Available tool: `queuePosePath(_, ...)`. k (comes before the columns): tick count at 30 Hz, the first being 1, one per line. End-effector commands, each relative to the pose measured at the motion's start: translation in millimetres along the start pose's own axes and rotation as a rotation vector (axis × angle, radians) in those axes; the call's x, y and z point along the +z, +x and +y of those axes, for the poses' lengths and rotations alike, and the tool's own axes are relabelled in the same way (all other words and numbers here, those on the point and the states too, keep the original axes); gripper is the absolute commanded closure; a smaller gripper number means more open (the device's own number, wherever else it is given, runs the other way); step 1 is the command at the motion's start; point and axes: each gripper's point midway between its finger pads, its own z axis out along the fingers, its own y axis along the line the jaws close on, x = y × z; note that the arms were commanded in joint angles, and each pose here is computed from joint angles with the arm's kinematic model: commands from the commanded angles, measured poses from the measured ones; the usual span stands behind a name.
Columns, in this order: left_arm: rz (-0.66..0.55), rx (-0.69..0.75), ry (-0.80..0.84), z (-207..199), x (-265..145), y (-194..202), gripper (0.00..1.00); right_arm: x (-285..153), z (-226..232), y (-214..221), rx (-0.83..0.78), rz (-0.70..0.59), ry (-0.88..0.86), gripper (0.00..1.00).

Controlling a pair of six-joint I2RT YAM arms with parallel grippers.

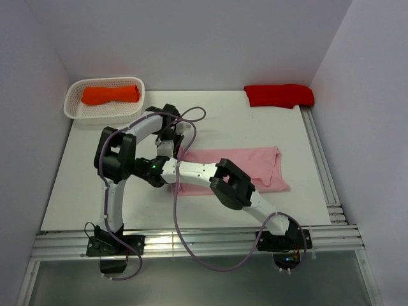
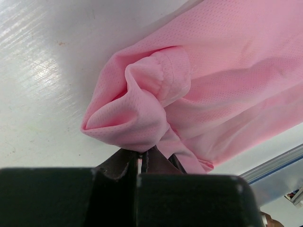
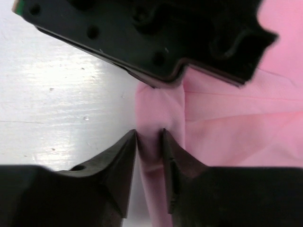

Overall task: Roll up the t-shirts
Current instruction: Roll the tshirt

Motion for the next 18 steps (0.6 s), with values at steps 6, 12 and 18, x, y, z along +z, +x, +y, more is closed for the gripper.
queuePosePath(6,-0.022,-0.019,-0.001,-8,-8,-14,0.94,-9,-21,18,-0.010,0.035,0.074,0.82)
queuePosePath(12,-0.053,-0.004,0.028,-15,-16,-25,0.76,-19,-13,16,0.094,0.039,-0.052,0.96)
queuePosePath(18,-0.143,0.019,0.084,-23,-48,-44,0.44,-34,-13,3,0.272,0.046,-0.252,1.00)
